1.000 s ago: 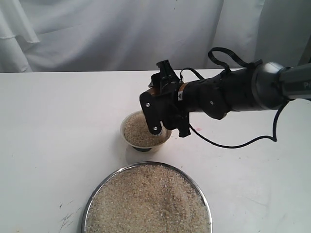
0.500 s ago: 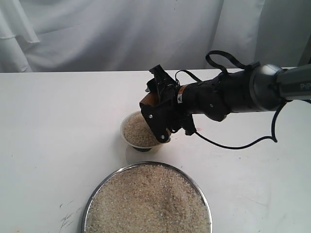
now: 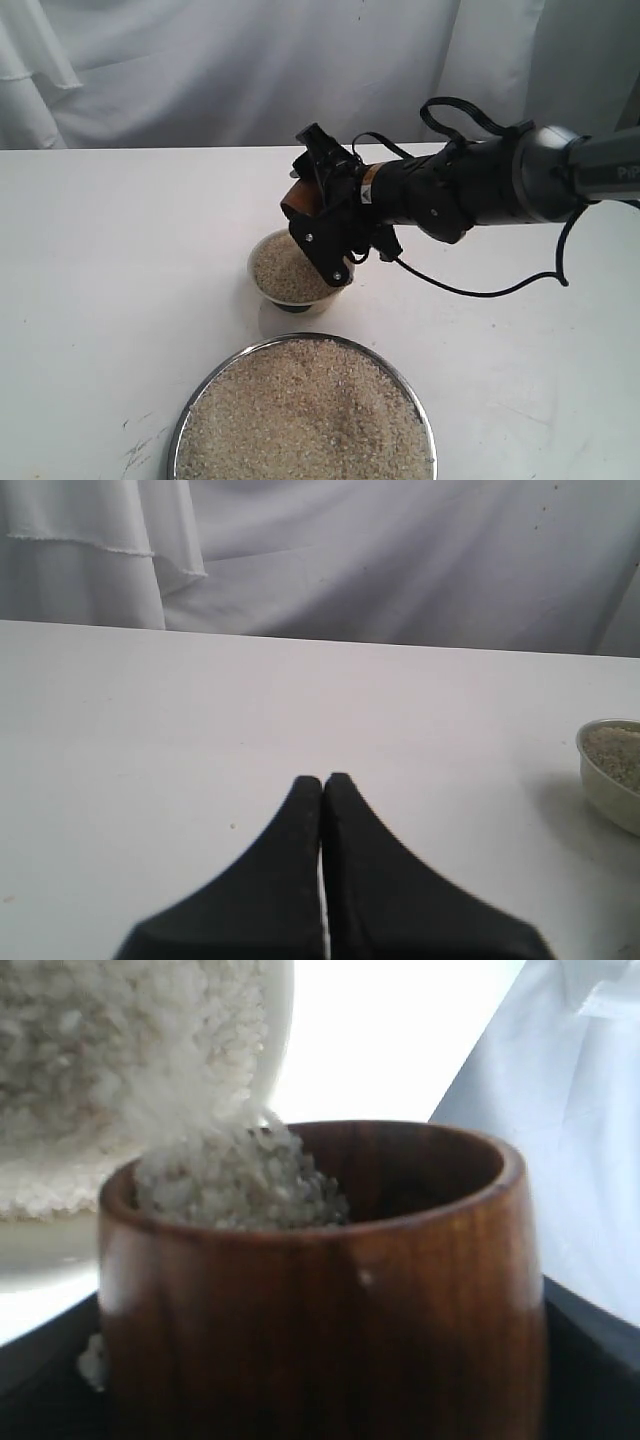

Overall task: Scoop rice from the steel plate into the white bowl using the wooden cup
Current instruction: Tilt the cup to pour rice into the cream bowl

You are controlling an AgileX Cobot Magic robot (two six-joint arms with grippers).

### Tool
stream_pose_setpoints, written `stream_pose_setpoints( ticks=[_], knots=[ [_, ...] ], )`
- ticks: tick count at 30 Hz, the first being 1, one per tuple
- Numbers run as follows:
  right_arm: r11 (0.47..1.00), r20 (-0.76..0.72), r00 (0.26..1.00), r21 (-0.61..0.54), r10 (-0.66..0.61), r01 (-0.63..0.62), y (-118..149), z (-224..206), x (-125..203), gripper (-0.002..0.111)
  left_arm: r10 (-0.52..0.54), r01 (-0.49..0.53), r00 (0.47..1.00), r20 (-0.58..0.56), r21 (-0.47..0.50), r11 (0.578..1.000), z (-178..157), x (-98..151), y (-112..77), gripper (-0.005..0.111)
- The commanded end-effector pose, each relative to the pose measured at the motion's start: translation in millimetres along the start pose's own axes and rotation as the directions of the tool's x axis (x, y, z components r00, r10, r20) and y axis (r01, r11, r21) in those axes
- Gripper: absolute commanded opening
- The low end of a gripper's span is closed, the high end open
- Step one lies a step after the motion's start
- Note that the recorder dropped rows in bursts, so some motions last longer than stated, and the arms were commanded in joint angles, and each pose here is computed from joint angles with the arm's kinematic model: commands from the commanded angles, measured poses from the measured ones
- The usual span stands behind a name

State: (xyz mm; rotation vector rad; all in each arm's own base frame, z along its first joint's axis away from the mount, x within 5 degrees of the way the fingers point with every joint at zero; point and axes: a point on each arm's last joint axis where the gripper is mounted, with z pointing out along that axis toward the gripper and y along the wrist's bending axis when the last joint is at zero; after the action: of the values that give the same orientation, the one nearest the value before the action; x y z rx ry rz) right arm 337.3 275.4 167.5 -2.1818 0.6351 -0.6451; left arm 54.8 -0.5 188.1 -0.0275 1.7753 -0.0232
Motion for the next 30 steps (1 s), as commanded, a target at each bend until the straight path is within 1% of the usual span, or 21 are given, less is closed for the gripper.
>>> stream_pose_setpoints(
  ticks=[1,12,15,18,21,28,30],
  knots=[
    [0.997,-0.012,0.998,0.045,-0.065,0.065,-8.9,-3.1,4.5,0.0,-0.004,0.004,1.0,0.007,0.002,1.0,0.0,0.7,-0.1,0.0],
    [0.982,-0.019,0.984,0.061,-0.178,0.179,-11.0,-3.9,4.6,0.0,-0.004,0.004,1.0,0.007,0.002,1.0,0.0,0.7,-0.1,0.0],
    [0.979,-0.028,0.983,0.083,-0.182,0.184,-16.7,-4.2,6.1,0.0,-0.004,0.004,1.0,0.007,0.002,1.0,0.0,0.7,-0.1,0.0],
    [0.971,-0.044,0.978,0.12,-0.205,0.209,-28.7,-5.3,8.6,0.0,-0.004,0.004,1.0,0.007,0.002,1.0,0.0,0.7,-0.1,0.0],
    [0.969,-0.048,0.977,0.126,-0.207,0.212,-31.5,-5.6,9.5,0.0,-0.004,0.004,1.0,0.007,0.002,1.0,0.0,0.7,-0.1,0.0],
    [0.946,-0.044,0.955,0.128,-0.294,0.297,-33.6,-6.1,3.2,0.0,-0.004,0.004,1.0,0.007,0.002,1.0,0.0,0.7,-0.1,0.0],
    [0.932,-0.04,0.939,0.116,-0.342,0.344,-34.4,-7.8,1.3,0.0,-0.004,0.004,1.0,0.007,0.002,1.0,0.0,0.7,-0.1,0.0]
  ],
)
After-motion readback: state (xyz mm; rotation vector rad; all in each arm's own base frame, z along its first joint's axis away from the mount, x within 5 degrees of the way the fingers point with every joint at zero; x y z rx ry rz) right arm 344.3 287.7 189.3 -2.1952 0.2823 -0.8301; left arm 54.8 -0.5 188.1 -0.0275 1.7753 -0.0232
